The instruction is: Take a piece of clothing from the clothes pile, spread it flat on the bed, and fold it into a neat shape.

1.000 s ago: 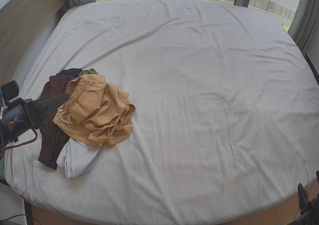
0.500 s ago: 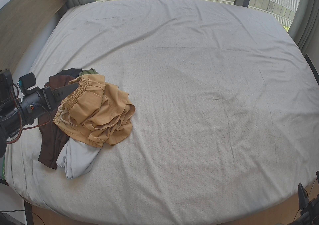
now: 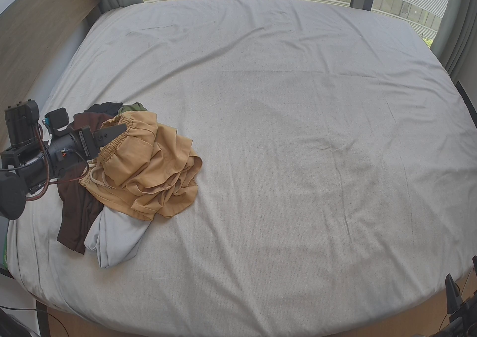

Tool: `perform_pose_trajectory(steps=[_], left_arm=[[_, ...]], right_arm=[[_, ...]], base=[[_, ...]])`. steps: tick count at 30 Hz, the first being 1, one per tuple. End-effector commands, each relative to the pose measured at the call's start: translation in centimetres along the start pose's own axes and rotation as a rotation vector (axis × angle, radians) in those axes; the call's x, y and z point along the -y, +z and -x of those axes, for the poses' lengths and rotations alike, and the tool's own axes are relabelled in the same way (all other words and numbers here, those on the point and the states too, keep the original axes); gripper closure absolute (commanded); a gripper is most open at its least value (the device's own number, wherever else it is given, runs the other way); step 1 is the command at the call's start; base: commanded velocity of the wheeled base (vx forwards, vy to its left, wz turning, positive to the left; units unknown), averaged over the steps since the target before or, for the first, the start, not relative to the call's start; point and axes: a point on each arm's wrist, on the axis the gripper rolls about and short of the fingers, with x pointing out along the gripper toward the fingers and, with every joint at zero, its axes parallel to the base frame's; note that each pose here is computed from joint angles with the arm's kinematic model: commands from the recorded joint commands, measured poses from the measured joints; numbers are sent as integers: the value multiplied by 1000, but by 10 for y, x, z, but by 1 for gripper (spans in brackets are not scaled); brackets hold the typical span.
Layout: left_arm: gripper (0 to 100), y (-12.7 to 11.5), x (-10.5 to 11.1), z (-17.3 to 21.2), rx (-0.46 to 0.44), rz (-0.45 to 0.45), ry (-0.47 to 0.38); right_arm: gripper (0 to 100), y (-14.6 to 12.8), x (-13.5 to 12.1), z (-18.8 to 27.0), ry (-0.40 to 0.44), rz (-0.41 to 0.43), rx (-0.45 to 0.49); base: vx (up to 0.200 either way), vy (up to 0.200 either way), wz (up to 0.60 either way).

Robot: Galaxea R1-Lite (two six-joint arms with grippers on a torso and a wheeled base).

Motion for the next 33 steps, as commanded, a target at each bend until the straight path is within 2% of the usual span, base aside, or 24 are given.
perform_pose_trajectory(steps=[1,9,19,33], left_arm=[[0,-2,-5,-10,-14,8,7],[0,0,-11,-25,-22,10,-21],[0,-3,-22,-48,-40,17,-17],[0,-11,-25,-72,-69,24,-44]], right_arm=[[0,-5,0,0,0,0,-1],[0,-5,0,0,0,0,-1],[0,-5,0,0,0,0,-1],[0,-5,0,0,2,2,-1]], base=[[0,0,0],[0,0,0],[0,0,0],[0,0,0]])
